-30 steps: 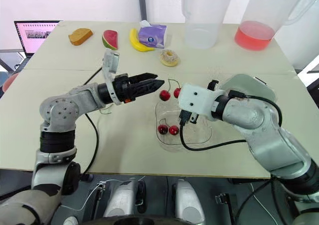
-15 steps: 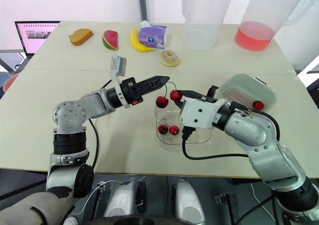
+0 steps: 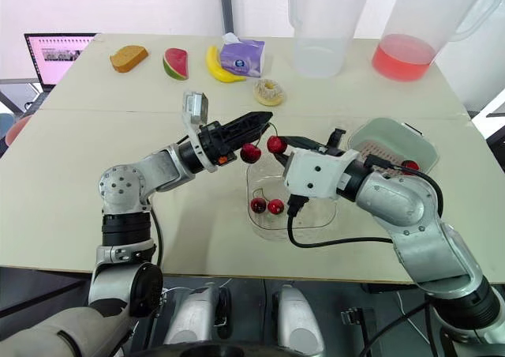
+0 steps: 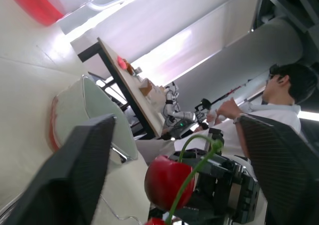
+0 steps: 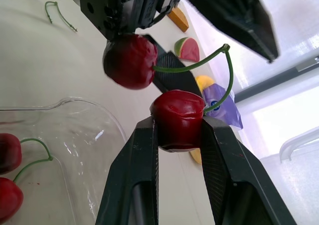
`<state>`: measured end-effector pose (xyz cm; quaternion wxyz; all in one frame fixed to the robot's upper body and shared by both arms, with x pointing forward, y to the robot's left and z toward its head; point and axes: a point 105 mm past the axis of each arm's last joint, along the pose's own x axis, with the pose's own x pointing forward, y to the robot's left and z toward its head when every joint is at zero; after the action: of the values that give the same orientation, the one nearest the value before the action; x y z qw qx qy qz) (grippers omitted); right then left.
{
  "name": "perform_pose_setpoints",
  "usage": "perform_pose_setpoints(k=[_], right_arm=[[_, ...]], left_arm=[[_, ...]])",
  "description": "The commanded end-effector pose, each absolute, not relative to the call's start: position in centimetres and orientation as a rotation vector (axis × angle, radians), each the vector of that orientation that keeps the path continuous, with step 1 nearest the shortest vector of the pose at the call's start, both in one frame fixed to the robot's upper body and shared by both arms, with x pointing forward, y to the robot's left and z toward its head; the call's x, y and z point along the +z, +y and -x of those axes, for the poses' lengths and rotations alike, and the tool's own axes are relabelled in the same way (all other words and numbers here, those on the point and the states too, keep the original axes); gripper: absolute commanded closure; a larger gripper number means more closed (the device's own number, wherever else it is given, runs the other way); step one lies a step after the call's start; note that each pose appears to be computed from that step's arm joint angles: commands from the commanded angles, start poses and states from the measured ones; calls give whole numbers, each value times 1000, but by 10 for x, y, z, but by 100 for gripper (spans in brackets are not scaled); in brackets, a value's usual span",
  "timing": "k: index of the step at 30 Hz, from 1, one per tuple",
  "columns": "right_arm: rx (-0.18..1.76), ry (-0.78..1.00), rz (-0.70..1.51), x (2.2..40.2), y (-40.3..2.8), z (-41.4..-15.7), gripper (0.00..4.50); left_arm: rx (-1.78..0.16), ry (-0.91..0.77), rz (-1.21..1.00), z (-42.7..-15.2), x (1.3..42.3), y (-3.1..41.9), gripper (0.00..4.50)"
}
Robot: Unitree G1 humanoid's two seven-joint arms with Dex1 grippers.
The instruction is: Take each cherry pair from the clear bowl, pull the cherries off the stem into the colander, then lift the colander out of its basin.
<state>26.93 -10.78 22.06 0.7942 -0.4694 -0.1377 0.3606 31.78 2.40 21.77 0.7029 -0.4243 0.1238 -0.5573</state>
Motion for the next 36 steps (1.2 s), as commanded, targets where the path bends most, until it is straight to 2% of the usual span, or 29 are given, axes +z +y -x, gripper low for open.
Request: perform_pose_setpoints(k=[1,4,5,18,21,23,25,31,34,36], right_arm=[[756,-342,1017,233,-107,-267,381],[761,-340,1016,233,-107,-266,381],[764,-337,1016,233,-107,-266,381],[791,-289,989,228,-105,-264,381],[789,-275,967,230,-106,-265,240],[796,-251,937,231,-107,-264,175],[805,-217,897,235,-113,-264,80],[921,11,636,234,-133,-259,80],[1026,120,476,235,-126,-253,80],[1083,149,464,235,-119,-249,80]], left_arm=[[-1276,264,948,-313,224,23,281],[-1281,263,946,-312,225,23,428],[-1283,263,946,-312,225,22,439],[-1329,264,911,-304,229,21,439],[-1308,261,848,-307,225,24,450],[-1295,252,786,-312,224,27,450],[-1303,238,687,-313,223,30,450],[-1443,97,253,-304,238,40,450],[-1540,21,51,-295,242,44,450],[-1587,-15,-29,-290,246,46,450]])
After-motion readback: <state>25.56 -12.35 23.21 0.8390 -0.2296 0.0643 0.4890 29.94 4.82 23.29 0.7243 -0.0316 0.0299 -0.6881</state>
